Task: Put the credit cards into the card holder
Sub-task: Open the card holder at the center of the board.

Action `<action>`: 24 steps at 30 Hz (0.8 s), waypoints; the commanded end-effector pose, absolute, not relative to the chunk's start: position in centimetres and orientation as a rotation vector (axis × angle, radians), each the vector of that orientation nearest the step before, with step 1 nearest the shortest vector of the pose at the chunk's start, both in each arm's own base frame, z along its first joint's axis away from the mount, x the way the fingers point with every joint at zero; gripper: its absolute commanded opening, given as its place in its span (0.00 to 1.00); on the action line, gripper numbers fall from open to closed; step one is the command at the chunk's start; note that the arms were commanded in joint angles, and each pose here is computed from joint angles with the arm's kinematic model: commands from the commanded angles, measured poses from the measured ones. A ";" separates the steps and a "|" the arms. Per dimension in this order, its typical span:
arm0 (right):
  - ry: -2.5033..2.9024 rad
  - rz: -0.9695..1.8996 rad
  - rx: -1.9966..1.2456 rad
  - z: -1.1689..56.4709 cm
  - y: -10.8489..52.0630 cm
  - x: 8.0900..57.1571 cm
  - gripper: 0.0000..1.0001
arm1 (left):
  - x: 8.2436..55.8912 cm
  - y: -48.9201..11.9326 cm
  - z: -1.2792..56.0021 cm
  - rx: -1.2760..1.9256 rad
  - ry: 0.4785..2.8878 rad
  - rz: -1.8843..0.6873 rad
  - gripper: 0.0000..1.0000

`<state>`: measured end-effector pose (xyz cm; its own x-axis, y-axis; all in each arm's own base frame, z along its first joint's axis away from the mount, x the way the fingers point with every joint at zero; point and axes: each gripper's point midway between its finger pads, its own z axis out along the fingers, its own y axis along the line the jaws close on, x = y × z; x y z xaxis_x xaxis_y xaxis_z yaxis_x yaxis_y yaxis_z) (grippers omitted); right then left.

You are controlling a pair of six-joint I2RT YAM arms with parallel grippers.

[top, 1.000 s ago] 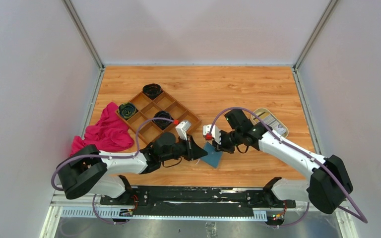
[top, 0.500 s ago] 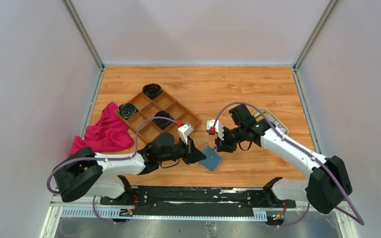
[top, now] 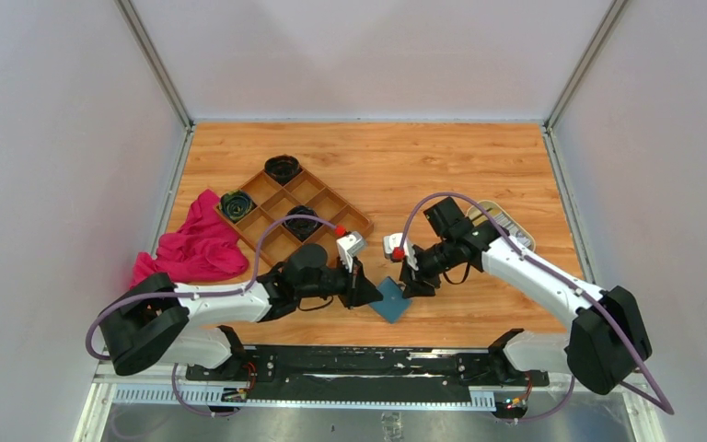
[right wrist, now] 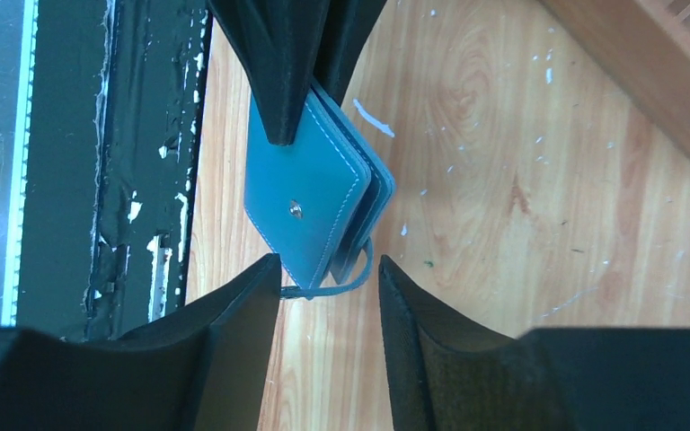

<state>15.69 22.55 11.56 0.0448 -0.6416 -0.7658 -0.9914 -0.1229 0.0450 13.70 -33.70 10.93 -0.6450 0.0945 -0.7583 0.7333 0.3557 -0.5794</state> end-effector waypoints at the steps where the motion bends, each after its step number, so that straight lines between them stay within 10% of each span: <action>1: 1.743 0.906 -1.799 10.7 22.1 15.8 0.49 | 13.5 -34.4 12.7 0.787 1.920 -1.320 0.00; 13: 1.845 0.817 -1.779 9.8 21.7 17.4 0.43 | 12.7 -34.0 13.4 0.894 1.853 -1.316 0.00; 24: 1.648 1.038 -1.835 12.3 22.9 13.9 0.16 | 12.0 -34.5 14.0 0.990 1.794 -1.340 0.00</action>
